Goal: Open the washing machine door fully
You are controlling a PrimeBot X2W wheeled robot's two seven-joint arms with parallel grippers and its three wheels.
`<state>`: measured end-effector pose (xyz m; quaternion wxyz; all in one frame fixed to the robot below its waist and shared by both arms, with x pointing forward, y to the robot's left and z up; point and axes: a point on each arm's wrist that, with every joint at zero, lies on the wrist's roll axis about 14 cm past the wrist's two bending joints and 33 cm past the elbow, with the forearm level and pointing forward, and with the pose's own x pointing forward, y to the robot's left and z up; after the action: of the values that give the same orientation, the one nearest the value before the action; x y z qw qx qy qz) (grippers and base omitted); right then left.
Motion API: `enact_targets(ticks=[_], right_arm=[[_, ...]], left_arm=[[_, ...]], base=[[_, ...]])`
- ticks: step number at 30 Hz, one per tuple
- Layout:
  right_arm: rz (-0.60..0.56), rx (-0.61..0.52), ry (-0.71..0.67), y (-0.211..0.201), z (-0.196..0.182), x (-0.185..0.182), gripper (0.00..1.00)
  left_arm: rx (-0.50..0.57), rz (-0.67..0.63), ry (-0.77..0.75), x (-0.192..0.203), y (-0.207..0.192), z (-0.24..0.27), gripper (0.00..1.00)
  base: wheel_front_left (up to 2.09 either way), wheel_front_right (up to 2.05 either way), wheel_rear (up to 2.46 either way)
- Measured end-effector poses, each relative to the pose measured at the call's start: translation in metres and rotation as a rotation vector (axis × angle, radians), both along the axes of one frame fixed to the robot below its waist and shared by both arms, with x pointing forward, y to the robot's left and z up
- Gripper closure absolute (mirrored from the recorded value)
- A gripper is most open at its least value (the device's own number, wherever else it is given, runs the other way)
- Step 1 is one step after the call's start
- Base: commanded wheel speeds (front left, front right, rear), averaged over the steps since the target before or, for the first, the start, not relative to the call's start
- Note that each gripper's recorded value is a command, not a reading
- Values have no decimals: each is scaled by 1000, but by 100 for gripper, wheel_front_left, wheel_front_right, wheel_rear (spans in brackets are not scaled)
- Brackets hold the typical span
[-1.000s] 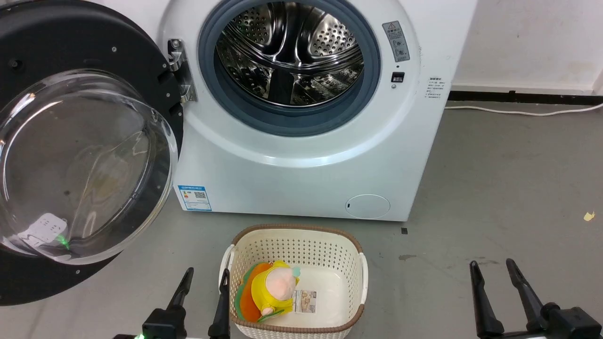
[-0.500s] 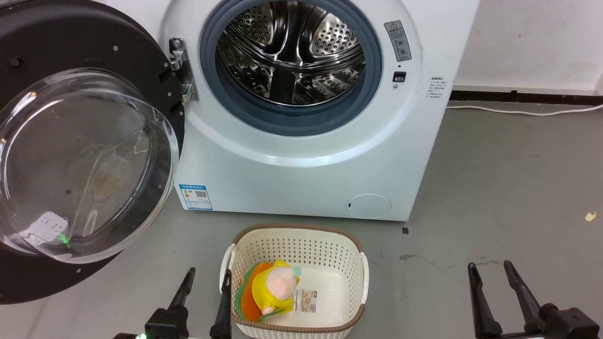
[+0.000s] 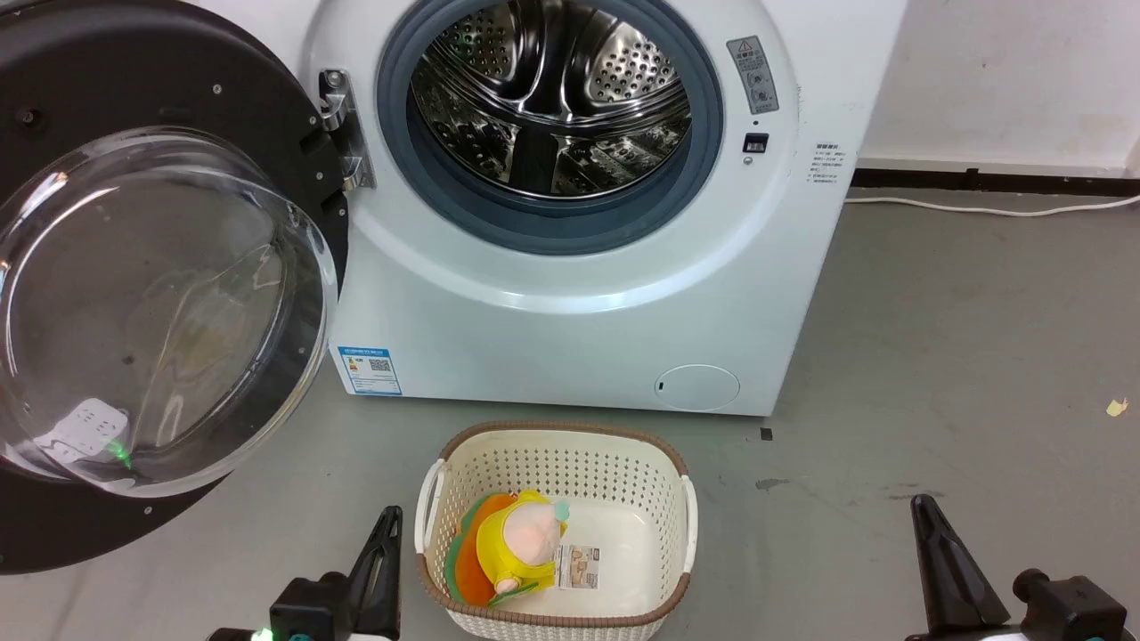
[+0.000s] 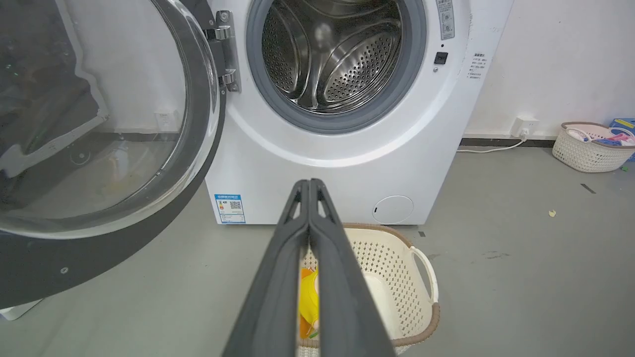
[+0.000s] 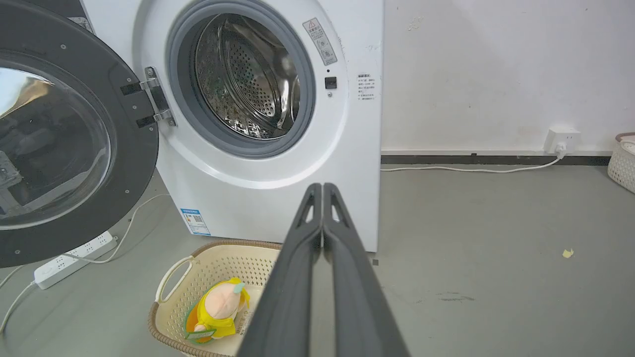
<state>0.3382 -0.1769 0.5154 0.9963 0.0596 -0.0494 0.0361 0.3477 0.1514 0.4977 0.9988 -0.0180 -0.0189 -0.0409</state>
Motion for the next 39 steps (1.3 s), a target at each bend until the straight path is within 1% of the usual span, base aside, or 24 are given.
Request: enact_targets(ticks=[39], right_arm=[[25,-59,45,6,0,10,100]], left_arm=[[33,24,22,7,9,7,100]], base=[[0,0,0]])
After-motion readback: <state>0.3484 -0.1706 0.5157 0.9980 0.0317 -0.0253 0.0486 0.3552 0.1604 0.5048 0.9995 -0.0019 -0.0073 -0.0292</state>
